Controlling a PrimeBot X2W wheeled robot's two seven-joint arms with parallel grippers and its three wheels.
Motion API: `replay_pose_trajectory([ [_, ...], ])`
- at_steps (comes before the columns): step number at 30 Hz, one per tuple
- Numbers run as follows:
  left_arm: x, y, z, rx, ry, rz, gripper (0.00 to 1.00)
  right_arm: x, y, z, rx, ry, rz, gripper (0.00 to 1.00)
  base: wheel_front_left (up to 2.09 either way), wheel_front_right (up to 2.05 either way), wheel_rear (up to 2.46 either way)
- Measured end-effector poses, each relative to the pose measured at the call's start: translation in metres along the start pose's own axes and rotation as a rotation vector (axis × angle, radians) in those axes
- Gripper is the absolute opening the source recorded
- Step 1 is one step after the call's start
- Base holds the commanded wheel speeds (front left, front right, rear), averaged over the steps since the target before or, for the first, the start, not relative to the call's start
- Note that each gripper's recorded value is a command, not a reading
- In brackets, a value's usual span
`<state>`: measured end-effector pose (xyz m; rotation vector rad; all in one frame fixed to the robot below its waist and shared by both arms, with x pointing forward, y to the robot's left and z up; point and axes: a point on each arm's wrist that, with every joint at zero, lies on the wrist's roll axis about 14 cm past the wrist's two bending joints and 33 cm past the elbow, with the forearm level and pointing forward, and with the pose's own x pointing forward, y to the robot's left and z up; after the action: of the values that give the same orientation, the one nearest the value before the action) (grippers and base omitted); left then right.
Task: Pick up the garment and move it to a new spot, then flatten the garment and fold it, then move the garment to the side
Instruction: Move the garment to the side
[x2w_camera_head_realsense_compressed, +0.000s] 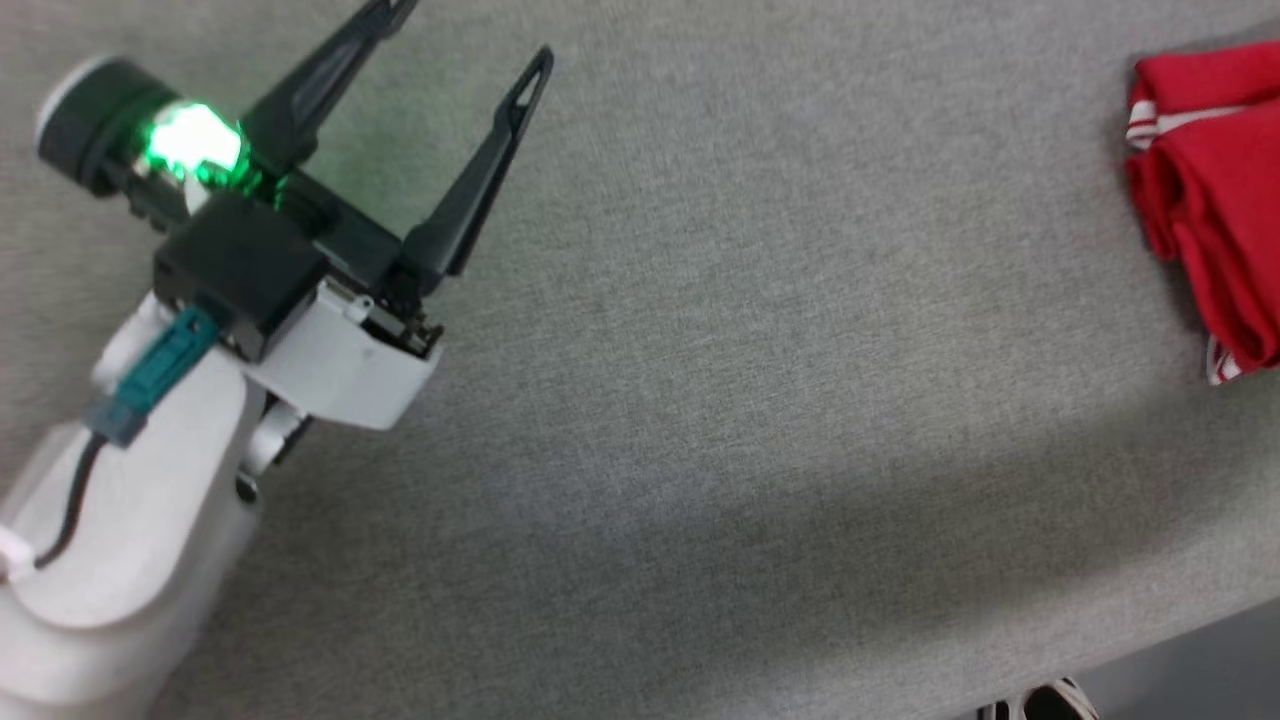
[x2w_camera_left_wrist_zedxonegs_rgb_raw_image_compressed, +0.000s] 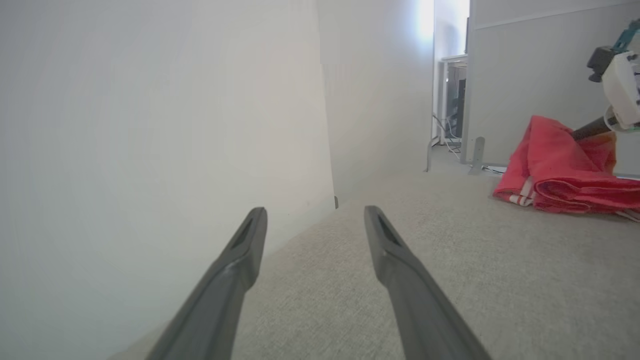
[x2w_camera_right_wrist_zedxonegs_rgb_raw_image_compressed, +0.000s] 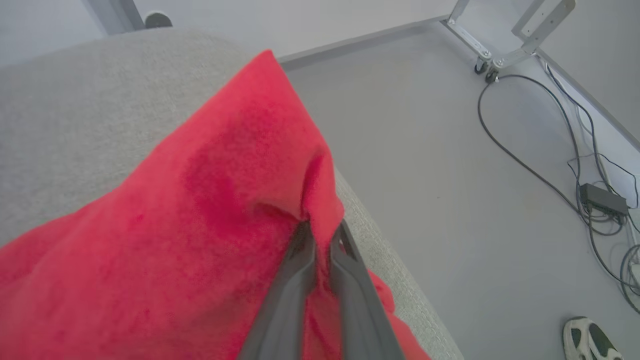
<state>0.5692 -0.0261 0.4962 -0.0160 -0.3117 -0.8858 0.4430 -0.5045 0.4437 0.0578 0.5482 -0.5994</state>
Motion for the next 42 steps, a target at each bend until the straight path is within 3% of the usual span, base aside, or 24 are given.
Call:
replay_pose_trajectory([
  [13,0.011,-0.007,-0.038,-0.036,0.027,-0.054,1.00,0.022,0.007,-0.028,-0.082,0.051,-0.048,0.00,0.00,0.00,0.00],
  [14,0.011,-0.007,-0.037,-0.035,0.027,-0.053,1.00,0.022,0.008,-0.028,-0.085,0.046,-0.046,0.05,0.00,0.00,0.00],
  [16,0.010,-0.005,-0.037,-0.033,0.032,-0.049,1.00,0.022,0.008,-0.027,-0.101,0.038,-0.046,0.76,0.00,0.00,0.00],
  [17,0.009,-0.004,-0.038,-0.032,0.038,-0.044,1.00,0.023,0.009,-0.026,-0.107,0.038,-0.044,1.00,0.00,0.00,0.00],
  [24,0.003,0.002,-0.024,-0.037,0.043,0.008,1.00,0.018,0.013,-0.011,-0.145,0.008,-0.018,1.00,0.00,0.00,0.00],
  [29,-0.014,0.001,-0.017,-0.054,0.078,0.071,1.00,0.008,0.030,-0.009,-0.228,-0.024,0.057,1.00,0.00,0.00,0.00],
  [35,-0.062,-0.001,-0.017,-0.098,0.179,0.206,1.00,-0.016,0.058,-0.018,-0.301,-0.098,0.188,1.00,0.00,0.00,0.00],
  [42,-0.122,0.000,0.000,-0.122,0.247,0.378,1.00,-0.047,0.102,-0.017,-0.249,-0.223,0.343,1.00,0.00,0.00,0.00],
])
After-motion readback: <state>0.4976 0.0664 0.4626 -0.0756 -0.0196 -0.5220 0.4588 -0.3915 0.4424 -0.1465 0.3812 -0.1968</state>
